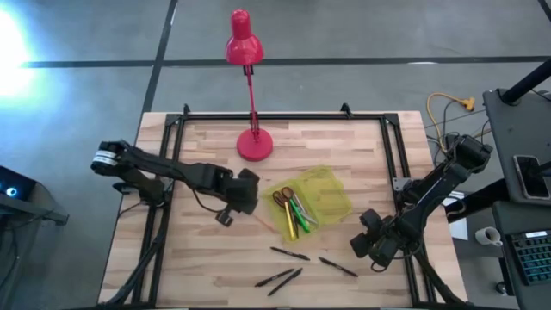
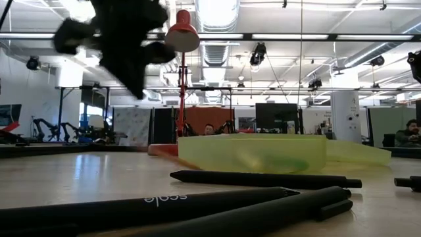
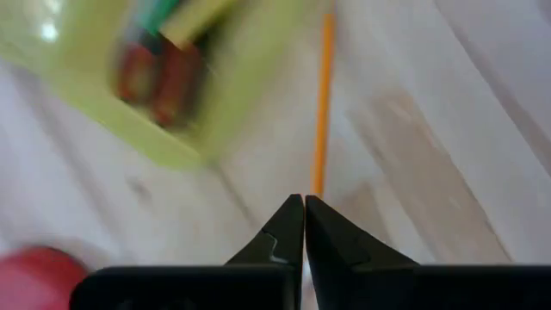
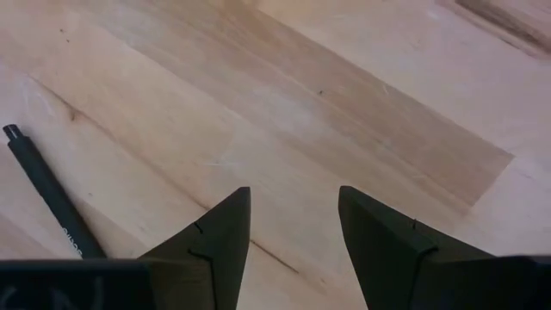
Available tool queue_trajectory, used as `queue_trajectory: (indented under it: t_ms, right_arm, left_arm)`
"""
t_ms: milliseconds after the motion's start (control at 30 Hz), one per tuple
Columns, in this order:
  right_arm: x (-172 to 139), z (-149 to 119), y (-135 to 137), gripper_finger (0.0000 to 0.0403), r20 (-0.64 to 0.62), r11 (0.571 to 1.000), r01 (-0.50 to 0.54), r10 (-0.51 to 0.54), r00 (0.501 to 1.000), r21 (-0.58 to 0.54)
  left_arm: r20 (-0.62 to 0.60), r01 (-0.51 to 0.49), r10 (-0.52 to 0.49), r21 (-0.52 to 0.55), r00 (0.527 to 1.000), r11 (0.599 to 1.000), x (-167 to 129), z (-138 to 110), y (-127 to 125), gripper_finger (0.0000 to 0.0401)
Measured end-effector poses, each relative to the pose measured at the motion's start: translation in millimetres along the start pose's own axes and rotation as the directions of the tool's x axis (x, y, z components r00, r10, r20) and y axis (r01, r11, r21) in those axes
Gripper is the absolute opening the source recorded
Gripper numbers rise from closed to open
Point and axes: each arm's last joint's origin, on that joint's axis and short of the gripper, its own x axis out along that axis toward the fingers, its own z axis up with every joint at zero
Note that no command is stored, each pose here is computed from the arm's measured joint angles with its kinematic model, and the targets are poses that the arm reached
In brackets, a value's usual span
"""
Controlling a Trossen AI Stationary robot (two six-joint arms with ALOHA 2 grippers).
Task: Pick & place school supplies into a supply box
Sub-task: Put the orange pencil into the yellow supply box
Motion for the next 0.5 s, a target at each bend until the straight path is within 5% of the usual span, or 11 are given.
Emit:
queue_trajectory:
  t_ms: [200, 500]
  right_arm:
    - [1, 0, 0, 0.0169, 0.0, 1.0, 0.0, 0.0, 1.0, 0.001]
    - [1, 0, 1, 0.0169, -0.005, 1.0, -0.012, 0.012, 1.0, 0.007]
  left_arm:
    - [-0.001, -0.046, 0.046, 0.095, 0.999, 0.994, -1, 32, 21, 0.0001]
    - [-0.184, 0.069, -0.049, 0.104, 0.982, 0.992, 50, 14, 11, 0.0011]
